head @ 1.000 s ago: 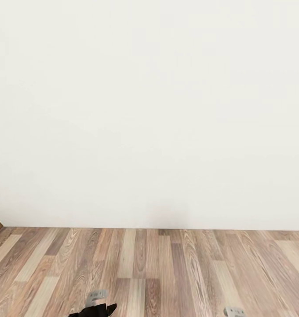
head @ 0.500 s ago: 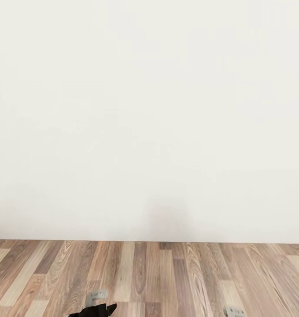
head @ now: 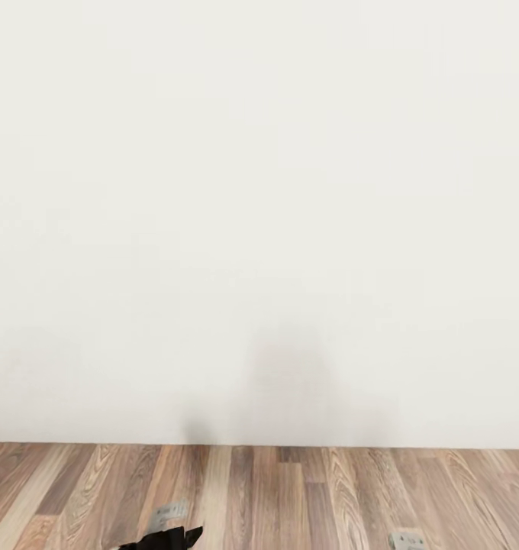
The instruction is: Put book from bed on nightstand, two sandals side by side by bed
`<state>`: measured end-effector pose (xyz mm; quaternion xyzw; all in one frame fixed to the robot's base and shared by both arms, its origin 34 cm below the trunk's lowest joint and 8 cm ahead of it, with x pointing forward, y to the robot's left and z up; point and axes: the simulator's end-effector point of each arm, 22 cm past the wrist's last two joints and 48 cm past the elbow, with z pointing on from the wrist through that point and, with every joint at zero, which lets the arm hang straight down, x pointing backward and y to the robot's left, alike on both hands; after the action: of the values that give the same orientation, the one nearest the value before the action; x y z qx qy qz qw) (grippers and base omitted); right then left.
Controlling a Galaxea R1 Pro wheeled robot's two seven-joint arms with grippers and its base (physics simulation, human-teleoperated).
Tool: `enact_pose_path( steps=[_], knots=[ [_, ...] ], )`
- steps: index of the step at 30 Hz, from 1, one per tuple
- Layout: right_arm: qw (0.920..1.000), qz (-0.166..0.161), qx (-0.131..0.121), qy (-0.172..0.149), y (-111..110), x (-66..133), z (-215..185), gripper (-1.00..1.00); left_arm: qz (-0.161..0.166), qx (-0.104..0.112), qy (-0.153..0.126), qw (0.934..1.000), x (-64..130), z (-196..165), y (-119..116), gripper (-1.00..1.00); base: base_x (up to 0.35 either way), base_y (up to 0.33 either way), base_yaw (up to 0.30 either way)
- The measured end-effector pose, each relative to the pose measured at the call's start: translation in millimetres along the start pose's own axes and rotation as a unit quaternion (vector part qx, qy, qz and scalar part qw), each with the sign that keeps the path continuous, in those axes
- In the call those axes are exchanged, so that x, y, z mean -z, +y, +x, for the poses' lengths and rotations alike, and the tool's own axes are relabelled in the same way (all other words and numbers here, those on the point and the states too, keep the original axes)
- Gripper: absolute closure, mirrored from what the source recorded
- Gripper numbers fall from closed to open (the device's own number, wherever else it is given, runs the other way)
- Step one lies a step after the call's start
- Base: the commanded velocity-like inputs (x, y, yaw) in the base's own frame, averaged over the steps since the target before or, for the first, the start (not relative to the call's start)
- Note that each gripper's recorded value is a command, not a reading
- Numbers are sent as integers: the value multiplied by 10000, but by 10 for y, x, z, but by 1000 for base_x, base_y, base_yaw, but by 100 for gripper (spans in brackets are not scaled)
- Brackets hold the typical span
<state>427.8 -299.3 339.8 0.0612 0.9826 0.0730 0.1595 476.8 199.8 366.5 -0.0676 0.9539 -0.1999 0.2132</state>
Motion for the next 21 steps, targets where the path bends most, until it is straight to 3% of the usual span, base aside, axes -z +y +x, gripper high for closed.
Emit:
enact_pose_path(
  steps=[9, 21],
  knots=[
    [10000, -6, 0, 3, 2, -1, 3, -100, 0, 1, 2, 10000, -2, 1, 0, -100, 271, 0, -159],
    [10000, -7, -1, 4, 2, -3, 3, -100, 2, 2, 4, 10000, -2, 1, 1, -100, 39, 0, -230]
  ],
)
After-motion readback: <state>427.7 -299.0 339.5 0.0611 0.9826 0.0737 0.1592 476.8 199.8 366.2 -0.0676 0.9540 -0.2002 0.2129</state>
